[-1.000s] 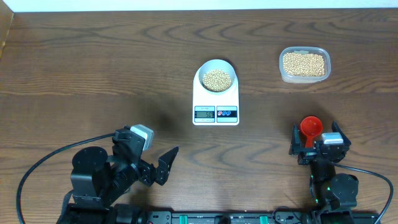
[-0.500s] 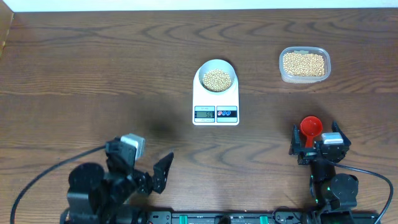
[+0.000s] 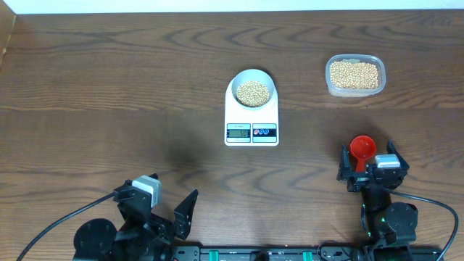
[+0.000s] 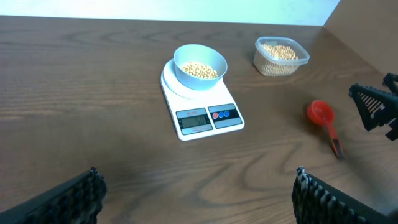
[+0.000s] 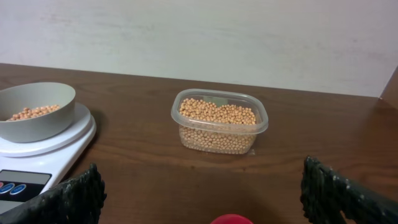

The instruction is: Scoop item into bowl and weigh 50g on scale

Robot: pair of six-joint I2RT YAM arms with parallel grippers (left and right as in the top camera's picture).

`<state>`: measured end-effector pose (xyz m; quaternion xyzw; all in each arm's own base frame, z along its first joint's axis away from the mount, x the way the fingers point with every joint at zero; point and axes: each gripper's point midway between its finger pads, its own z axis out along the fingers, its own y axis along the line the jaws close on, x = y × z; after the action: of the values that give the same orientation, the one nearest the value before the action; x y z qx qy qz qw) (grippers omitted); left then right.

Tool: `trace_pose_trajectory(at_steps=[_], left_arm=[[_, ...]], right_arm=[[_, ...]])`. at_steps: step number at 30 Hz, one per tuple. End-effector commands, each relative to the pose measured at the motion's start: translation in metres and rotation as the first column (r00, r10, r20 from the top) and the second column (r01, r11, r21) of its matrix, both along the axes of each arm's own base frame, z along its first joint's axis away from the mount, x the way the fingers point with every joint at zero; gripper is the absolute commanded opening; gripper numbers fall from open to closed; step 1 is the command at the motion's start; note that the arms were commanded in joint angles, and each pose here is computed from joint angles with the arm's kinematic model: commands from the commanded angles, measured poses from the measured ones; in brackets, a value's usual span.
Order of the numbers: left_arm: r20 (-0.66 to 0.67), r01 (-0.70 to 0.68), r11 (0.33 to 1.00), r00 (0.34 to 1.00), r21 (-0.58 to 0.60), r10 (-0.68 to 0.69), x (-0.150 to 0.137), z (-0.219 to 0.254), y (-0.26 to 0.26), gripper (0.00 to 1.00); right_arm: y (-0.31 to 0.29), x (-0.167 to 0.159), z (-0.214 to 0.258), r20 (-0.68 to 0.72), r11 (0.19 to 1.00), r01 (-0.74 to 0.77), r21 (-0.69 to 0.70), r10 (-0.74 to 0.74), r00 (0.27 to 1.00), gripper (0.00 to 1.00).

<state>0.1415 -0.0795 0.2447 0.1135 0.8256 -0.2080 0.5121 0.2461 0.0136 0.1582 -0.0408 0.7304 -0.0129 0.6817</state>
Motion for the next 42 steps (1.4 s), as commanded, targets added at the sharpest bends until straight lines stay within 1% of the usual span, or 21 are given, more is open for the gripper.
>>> trace_pose_trajectory(at_steps=[1, 7, 12, 17, 23, 27, 30, 32, 34, 38, 42], left_arm=[[0.014, -0.024, 1.000, 1.000, -0.011, 0.024, 0.000, 0.001, 0.003, 0.98], [0.011, -0.078, 0.997, 0.997, -0.004, 0.078, 0.007, -0.003, 0.011, 0.98], [0.083, -0.096, 0.995, 0.992, -0.011, 0.096, 0.028, -0.001, 0.012, 0.98], [0.140, -0.123, 0.992, 0.982, -0.016, 0.124, 0.042, -0.013, 0.016, 0.98], [0.220, -0.230, 0.973, 0.948, -0.033, 0.232, 0.051, -0.026, 0.036, 0.98], [0.203, -0.314, 0.949, 0.929, -0.019, 0.311, 0.057, -0.035, 0.053, 0.98], [0.200, -0.403, 0.915, 0.897, 0.002, 0.394, 0.063, -0.045, 0.070, 0.98], [0.222, -0.442, 0.897, 0.875, 0.004, 0.431, 0.069, -0.048, 0.078, 0.98], [0.260, -0.463, 0.886, 0.857, 0.007, 0.446, 0.077, -0.050, 0.083, 0.98], [0.318, -0.461, 0.887, 0.846, 0.028, 0.429, 0.089, -0.060, 0.085, 0.98], [0.349, -0.460, 0.888, 0.835, 0.014, 0.427, 0.099, -0.075, 0.085, 0.98]], right_arm=[[0.001, 0.000, 0.000, 0.003, 1.000, -0.002, -0.014, 0.002, 1.000, 0.99], [0.001, 0.000, 0.000, 0.003, 1.000, -0.001, -0.014, 0.001, 1.000, 0.99], [0.001, 0.000, 0.000, 0.004, 1.000, -0.001, -0.014, 0.001, 1.000, 0.99], [0.001, 0.000, 0.000, 0.004, 1.000, -0.002, -0.014, 0.002, 1.000, 0.99], [0.001, 0.000, 0.000, 0.004, 1.000, -0.002, -0.014, 0.002, 1.000, 0.99], [0.001, 0.000, 0.000, 0.004, 1.000, -0.001, -0.014, 0.001, 1.000, 0.99], [0.001, 0.000, 0.000, 0.003, 1.000, -0.002, -0.014, 0.002, 1.000, 0.99], [0.001, 0.000, 0.000, 0.004, 1.000, -0.001, -0.014, 0.001, 1.000, 0.99], [0.001, 0.000, 0.000, 0.004, 1.000, -0.002, -0.014, 0.002, 1.000, 0.99], [0.001, 0.000, 0.000, 0.003, 1.000, -0.001, -0.014, 0.001, 1.000, 0.99], [0.001, 0.000, 0.000, 0.004, 1.000, -0.002, -0.014, 0.002, 1.000, 0.99]])
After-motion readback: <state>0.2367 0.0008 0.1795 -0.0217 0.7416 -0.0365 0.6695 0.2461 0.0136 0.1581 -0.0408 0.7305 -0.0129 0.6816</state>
